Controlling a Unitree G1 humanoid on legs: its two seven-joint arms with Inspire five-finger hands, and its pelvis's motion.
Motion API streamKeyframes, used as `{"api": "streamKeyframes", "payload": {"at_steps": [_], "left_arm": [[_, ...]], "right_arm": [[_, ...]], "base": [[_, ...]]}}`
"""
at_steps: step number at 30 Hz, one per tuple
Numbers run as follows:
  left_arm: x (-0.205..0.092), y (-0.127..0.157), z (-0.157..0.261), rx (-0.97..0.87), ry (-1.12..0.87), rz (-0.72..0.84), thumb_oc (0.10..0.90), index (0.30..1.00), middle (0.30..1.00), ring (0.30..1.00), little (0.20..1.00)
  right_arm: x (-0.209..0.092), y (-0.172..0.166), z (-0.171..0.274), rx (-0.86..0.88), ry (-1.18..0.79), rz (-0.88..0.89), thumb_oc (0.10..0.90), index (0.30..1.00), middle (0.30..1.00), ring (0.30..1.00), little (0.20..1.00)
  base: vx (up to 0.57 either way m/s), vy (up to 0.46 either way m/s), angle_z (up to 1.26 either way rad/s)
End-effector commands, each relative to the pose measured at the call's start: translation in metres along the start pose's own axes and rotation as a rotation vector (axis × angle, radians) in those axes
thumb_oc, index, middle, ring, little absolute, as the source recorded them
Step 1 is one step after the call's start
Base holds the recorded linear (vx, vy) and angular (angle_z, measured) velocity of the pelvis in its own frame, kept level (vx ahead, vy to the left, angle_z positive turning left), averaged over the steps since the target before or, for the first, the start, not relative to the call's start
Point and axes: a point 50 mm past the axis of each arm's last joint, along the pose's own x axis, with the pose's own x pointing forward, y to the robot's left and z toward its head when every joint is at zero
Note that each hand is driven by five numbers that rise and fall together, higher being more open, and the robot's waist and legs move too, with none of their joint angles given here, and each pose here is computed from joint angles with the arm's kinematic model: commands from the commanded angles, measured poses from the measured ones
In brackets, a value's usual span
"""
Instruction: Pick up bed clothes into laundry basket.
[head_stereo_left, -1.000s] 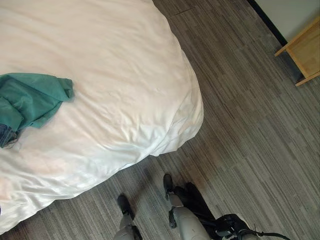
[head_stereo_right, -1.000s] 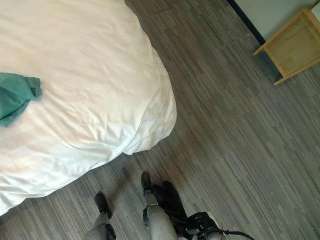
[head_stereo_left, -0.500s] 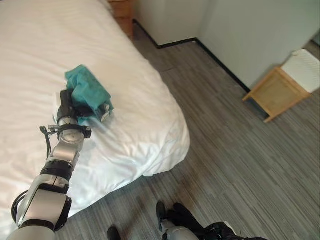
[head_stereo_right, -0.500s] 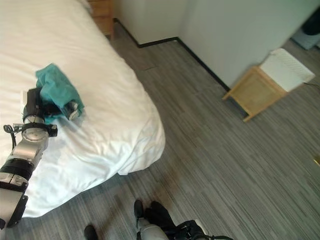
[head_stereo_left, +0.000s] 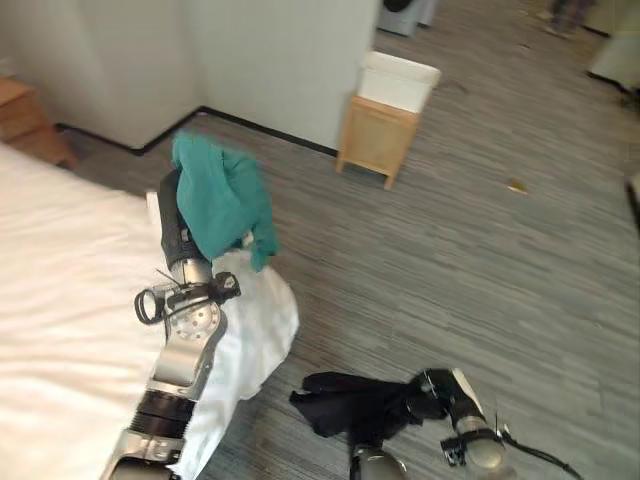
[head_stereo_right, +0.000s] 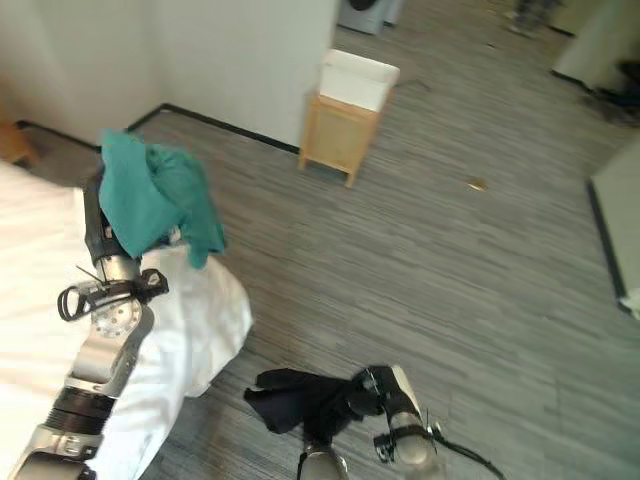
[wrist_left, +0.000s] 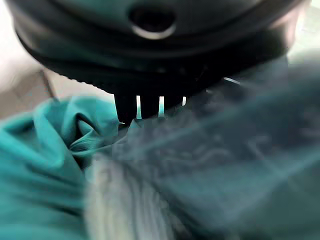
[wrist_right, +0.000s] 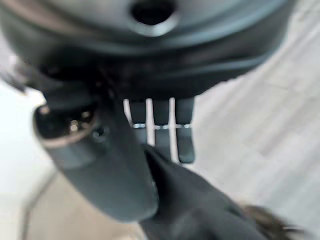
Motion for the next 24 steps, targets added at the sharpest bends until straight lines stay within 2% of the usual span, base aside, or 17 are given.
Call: {"api": "streamKeyframes", "payload": {"at_steps": [1, 5, 9, 12, 17, 20, 24], "left_arm": [[0.011, 0.013, 0.038, -0.091, -0.223, -0.003, 0.400, 0.300, 0.300, 0.300, 0.300], [0.014, -0.004, 0.013, -0.098, -0.105, -0.045, 0.400, 0.300, 0.300, 0.300, 0.300], [0.009, -0.010, -0.001, -0.139, -0.027, -0.059, 0.400, 0.300, 0.300, 0.300, 0.300], [-0.005, -0.017, -0.010, -0.133, 0.022, -0.106, 0.400, 0.300, 0.300, 0.300, 0.300], [-0.012, -0.016, -0.015, -0.110, 0.041, -0.083, 0.400, 0.300, 0.300, 0.300, 0.300], [-0.025, -0.001, -0.021, -0.033, 0.074, -0.035, 0.400, 0.300, 0.300, 0.300, 0.300], [-0.027, 0.008, -0.023, 0.028, 0.080, 0.005, 0.400, 0.300, 0.300, 0.300, 0.300]], "right_arm": [[0.016, -0.072, 0.081, -0.063, -0.375, -0.273, 0.400, 0.300, 0.300, 0.300, 0.300], [0.005, -0.081, 0.144, -0.084, -0.667, -0.268, 0.400, 0.300, 0.300, 0.300, 0.300], [0.003, -0.086, 0.176, -0.135, -0.785, -0.248, 0.400, 0.300, 0.300, 0.300, 0.300], [0.002, -0.100, 0.207, -0.221, -0.869, -0.268, 0.400, 0.300, 0.300, 0.300, 0.300], [0.001, -0.115, 0.219, -0.254, -0.899, -0.341, 0.400, 0.300, 0.300, 0.300, 0.300], [-0.002, -0.127, 0.218, -0.235, -0.900, -0.413, 0.400, 0.300, 0.300, 0.300, 0.300], [-0.003, -0.139, 0.222, -0.232, -0.907, -0.469, 0.400, 0.300, 0.300, 0.300, 0.300]], "base": [[0.21, -0.179, -1.37], [0.32, -0.354, -0.36], [0.29, -0.379, -0.33], [0.61, -0.540, -0.77], [0.39, -0.099, -0.98], [0.60, 0.082, -0.42], [0.62, 0.077, -0.73]]}}
